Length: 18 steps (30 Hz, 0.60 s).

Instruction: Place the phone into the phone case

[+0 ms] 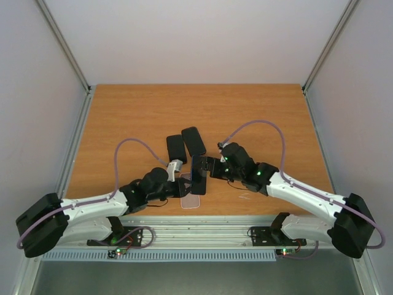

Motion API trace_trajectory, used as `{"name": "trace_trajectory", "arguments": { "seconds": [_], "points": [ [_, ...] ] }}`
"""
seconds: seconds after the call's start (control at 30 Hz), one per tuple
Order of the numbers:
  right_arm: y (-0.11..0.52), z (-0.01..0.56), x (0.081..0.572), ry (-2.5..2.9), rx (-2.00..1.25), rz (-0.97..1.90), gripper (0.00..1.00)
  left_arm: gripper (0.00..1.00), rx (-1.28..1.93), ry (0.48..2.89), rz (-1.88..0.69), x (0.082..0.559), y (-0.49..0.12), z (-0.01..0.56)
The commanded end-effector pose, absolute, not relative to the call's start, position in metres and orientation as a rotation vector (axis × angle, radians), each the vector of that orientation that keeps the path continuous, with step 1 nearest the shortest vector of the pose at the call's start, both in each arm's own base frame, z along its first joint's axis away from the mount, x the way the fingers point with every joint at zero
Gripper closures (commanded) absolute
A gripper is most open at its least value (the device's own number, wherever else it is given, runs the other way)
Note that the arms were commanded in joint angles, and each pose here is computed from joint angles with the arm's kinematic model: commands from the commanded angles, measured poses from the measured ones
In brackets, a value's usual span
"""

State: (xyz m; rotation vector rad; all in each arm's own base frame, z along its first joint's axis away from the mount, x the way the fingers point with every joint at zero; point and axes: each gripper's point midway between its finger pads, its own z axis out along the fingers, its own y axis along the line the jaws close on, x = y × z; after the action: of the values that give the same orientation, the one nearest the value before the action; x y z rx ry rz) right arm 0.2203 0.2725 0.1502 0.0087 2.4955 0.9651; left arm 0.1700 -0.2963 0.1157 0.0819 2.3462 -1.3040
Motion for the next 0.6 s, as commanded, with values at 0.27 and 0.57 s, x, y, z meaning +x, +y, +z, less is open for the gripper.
{"name": "trace_trajectory", "arguments": {
  "seconds": [0.27, 0.57],
  "points": [
    [0.271, 0.196, 0.21, 2.228, -0.191, 1.317, 0.03, 1.0, 0.059, 1.938, -1.51, 0.171, -0.27, 0.18],
    [0.293, 0.213, 0.199, 2.1, -0.333, 1.542, 0.11, 1.0, 0.09, 1.665, -1.729, 0.154, -0.26, 0.232]
  ]
}}
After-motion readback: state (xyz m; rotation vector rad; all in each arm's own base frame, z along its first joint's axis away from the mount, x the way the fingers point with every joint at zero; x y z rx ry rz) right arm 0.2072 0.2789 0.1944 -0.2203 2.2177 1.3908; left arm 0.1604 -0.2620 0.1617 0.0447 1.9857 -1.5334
